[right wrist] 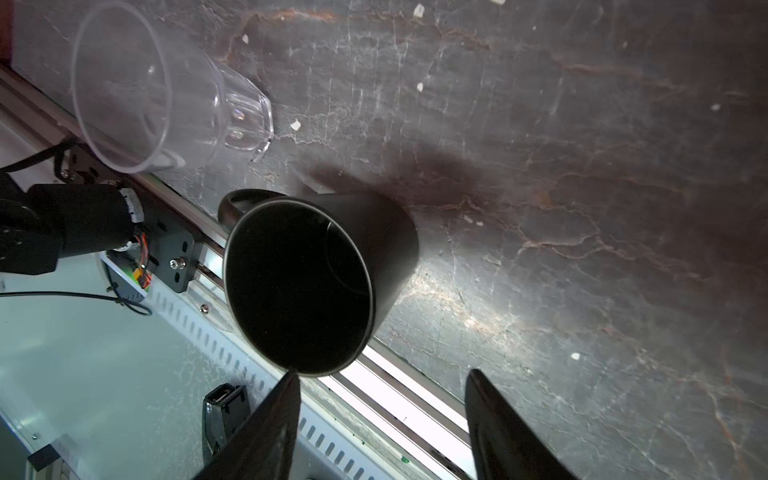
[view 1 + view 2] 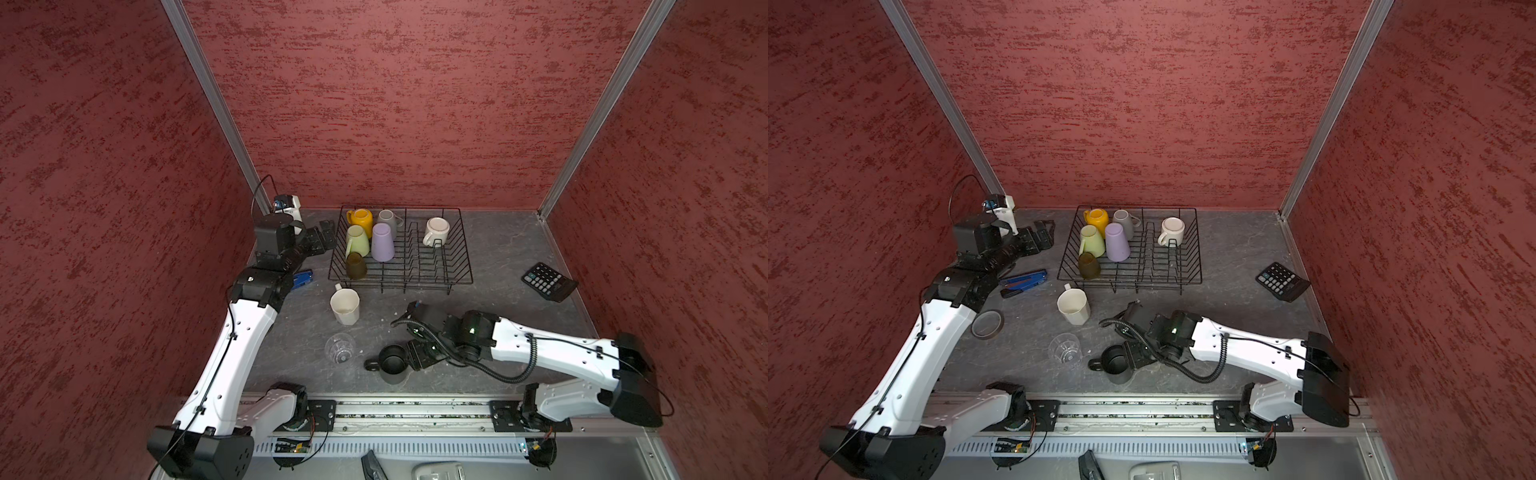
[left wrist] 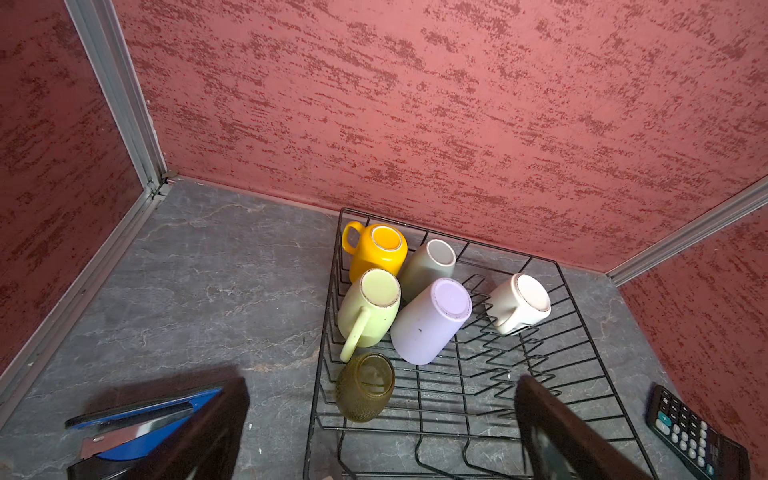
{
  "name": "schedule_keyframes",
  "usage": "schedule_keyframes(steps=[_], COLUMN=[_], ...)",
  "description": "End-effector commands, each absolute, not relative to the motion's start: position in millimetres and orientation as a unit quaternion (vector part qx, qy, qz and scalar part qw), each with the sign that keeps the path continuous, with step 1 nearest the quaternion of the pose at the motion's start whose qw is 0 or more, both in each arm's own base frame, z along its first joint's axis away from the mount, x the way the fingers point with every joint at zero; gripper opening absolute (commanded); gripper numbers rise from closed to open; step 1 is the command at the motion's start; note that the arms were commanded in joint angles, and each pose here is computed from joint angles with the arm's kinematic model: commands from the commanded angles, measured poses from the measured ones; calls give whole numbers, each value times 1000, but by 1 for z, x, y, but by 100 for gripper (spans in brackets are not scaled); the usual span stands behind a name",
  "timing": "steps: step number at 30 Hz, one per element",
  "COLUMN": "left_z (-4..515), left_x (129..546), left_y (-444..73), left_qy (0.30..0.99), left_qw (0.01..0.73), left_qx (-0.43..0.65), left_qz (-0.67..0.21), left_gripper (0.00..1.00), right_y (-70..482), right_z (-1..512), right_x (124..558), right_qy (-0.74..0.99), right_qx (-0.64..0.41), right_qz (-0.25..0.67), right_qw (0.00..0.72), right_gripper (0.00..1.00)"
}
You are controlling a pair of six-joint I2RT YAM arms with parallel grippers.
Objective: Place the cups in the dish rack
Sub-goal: 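Open the left gripper and withdraw it while the right gripper reaches the black mug, then grasp the black mug and lift it over the rack with the right gripper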
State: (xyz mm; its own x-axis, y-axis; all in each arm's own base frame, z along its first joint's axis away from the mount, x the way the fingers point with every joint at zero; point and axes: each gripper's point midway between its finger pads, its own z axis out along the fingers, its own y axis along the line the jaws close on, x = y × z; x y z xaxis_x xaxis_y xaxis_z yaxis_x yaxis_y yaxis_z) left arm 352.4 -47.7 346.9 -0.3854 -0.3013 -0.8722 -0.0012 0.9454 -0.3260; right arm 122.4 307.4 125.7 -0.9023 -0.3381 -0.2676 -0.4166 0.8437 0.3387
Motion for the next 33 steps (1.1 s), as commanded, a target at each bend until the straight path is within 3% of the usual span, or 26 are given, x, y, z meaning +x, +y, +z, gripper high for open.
schedule_keyframes(steps=[1,11,21,24,28,33], left_z=[352,350,357,362,371,380], left_x=[346,333,321,320,320,322], left_y=[-42,-27,-20,-21,-31,-56], left_qy=[810,799,776,771,762,745], left_qw=[559,568,590,592,596,588], left_qx=[-100,-121,-135,-135,-119,-76], left_qz=[-149,-156,-177,-191,-223,-306], left_gripper=[100,100,100,100,100,100], right_y=[316,334,340,335,312,268], right_z=[128,92,87,94,117,183], right_x=[132,147,155,156,167,205], right_qy=[960,971,969,969,970,951], right_qx=[-176,-166,-180,-179,-149,-70], right_qz=[180,131,114,116,140,229], right_qw=[118,114,122,123,130,194], right_gripper=[63,46,7,0,0,0])
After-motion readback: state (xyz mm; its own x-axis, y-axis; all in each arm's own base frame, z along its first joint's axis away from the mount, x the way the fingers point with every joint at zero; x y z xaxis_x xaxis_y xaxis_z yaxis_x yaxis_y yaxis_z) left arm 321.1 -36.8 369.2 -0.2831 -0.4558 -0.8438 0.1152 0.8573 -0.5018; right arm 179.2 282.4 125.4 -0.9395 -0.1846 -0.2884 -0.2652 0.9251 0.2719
